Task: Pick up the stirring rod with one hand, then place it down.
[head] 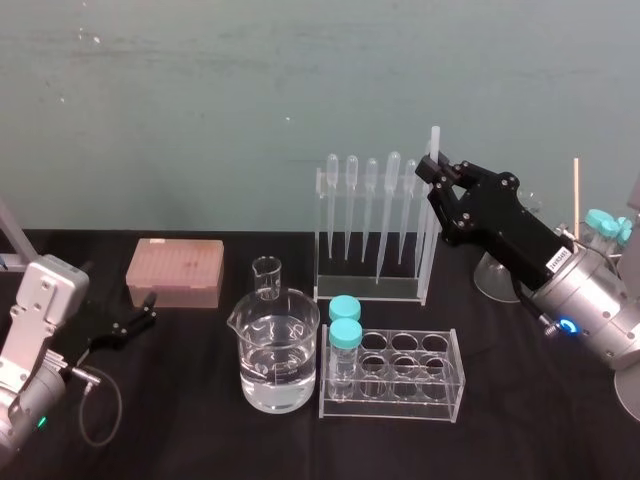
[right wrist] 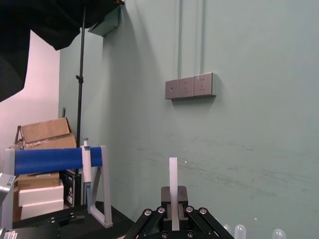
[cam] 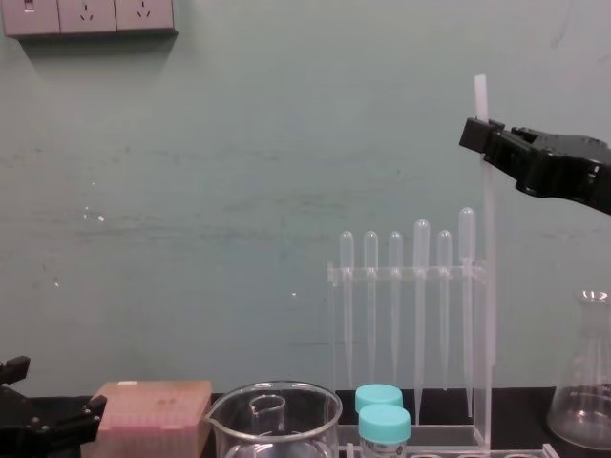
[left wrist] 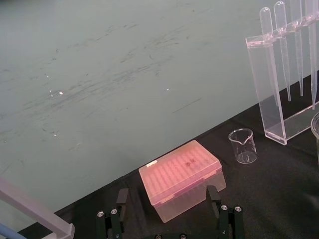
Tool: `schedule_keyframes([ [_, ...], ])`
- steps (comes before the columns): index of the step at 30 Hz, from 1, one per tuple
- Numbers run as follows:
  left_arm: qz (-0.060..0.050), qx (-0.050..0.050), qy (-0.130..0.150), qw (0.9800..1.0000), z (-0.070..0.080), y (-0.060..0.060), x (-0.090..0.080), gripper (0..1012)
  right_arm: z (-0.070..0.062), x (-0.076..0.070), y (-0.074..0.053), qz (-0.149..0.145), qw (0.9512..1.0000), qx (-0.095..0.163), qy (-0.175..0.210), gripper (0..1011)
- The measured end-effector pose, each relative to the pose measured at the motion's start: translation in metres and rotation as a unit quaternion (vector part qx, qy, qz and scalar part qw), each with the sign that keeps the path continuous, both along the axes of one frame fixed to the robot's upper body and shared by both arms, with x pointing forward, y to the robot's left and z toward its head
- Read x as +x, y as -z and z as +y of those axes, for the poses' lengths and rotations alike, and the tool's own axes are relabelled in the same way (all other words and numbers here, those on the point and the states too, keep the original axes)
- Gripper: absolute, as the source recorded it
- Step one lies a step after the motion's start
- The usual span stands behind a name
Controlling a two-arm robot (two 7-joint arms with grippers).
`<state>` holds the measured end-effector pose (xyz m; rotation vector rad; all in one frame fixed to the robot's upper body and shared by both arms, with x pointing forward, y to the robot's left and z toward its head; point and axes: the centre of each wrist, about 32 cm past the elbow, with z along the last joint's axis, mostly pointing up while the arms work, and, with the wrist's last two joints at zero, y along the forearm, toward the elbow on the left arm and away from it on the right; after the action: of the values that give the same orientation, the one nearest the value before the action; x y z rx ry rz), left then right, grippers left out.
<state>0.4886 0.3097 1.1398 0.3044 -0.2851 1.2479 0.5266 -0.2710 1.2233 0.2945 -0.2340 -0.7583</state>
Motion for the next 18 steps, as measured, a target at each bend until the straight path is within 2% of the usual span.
schedule_keyframes([
  [18, 0.000, 0.000, 0.000, 1.0000, 0.0000, 0.0000, 0.0000, 1000, 0.0014, 0.0035, 0.0039, 0.006, 1.0000, 0.001, -0.008, 68],
])
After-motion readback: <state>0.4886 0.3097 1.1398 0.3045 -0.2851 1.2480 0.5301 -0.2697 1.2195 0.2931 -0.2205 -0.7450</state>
